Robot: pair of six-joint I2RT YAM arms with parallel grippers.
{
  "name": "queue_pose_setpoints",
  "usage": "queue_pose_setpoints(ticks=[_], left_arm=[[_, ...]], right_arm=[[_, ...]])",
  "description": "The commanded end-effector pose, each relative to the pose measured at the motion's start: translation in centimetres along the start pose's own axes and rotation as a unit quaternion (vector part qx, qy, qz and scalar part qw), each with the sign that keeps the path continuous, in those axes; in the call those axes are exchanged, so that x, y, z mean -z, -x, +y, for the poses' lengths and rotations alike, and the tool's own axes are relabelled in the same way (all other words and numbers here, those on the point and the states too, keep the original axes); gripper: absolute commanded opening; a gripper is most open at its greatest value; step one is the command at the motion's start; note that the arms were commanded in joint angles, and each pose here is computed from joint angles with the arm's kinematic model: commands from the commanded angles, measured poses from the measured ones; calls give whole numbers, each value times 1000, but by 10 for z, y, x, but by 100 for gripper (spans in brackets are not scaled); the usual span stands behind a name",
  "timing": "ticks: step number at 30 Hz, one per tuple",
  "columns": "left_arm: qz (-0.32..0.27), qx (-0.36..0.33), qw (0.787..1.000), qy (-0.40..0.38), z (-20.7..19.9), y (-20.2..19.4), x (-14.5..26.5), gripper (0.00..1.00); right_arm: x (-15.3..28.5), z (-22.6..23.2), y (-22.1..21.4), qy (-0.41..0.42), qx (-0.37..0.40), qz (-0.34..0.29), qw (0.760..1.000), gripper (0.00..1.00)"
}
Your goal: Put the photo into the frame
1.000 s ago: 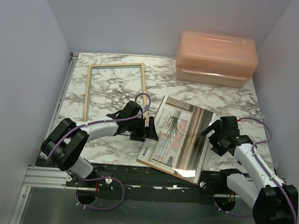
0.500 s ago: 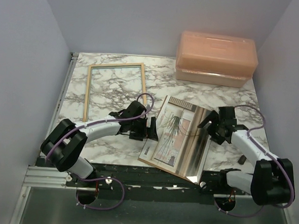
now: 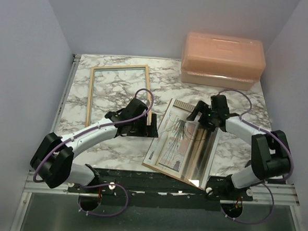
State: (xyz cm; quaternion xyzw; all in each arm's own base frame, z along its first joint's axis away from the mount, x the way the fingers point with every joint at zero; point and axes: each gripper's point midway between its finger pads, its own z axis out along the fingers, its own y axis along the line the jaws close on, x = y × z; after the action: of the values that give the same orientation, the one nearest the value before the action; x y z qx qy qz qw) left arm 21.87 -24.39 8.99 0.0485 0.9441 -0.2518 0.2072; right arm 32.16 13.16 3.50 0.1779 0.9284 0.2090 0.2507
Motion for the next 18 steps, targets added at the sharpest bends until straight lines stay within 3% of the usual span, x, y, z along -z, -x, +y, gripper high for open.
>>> queue_pose_setpoints(ticks=[1,4,8,18], left_arm=[[-10,-16,1000,-6,-10,12,5,97],[-8,-20,1000,-23,-18,16,2,97],[-1,-25,998,-56,-35,24,-7,97],[23,-49,992,-112,-82,48,-35,96]], right_arm=[[-24,-25,-75,-74,45,125,988,97],[-22,-12,-73,-66,49,118,990,97],[1,-4,-54,-64,28,63,996,100],[62,-38,-34,-68,-78,-5,995,100]])
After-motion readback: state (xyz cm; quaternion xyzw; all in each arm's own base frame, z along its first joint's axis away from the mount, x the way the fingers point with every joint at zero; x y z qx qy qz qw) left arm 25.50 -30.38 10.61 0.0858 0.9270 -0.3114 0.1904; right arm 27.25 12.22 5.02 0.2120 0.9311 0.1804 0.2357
